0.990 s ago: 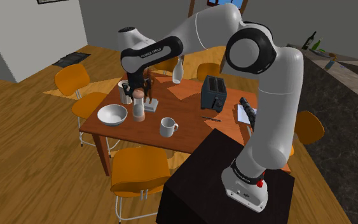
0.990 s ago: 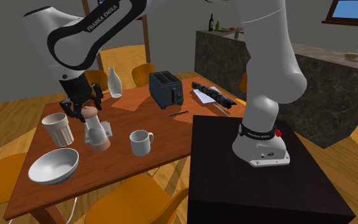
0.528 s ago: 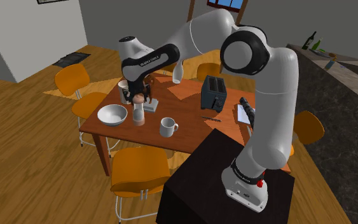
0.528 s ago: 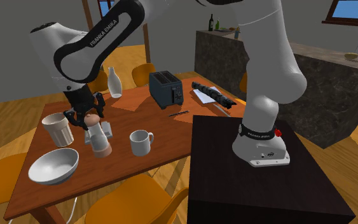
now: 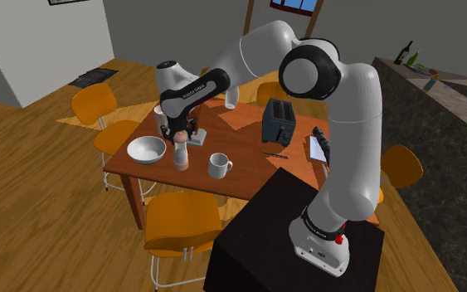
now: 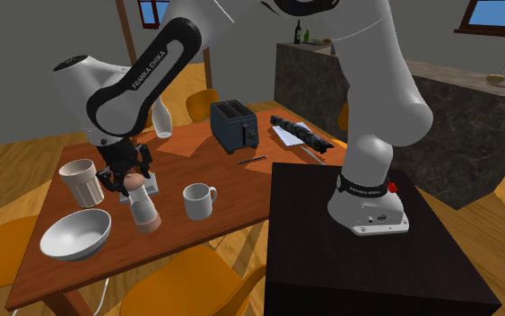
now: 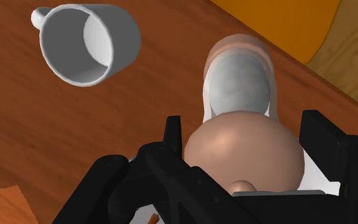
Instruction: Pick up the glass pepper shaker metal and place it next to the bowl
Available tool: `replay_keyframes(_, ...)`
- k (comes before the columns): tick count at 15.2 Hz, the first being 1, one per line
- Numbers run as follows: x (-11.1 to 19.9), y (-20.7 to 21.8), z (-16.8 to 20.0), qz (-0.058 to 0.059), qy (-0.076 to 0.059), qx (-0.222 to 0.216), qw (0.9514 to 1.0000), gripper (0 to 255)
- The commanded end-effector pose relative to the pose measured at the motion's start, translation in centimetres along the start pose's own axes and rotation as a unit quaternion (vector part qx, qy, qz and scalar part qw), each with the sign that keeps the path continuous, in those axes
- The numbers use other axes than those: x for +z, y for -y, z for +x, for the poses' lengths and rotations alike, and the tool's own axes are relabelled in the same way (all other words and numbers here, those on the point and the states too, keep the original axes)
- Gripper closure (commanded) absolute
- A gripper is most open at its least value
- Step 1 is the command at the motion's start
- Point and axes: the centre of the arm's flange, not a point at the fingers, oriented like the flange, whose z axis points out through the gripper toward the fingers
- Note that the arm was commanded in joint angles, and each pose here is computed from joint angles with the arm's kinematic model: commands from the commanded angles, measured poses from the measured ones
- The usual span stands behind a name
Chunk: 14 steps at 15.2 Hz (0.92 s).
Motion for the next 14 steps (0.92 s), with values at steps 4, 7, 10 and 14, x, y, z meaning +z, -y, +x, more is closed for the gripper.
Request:
replay_keyframes(4,2.5,0.4,0.0,0.000,0.000,0.000,1.0000,255)
replay_keyframes(7,4.1,0.6,0.1,0.000,0.000,0.000,1.0000,255)
replay_keyframes(10,5.7,0.9,0.1,0.000,0.000,0.000,1.0000,255)
replay_keyframes(14,7.8,1.2,0.1,0.000,0.000,0.000,1.0000,255)
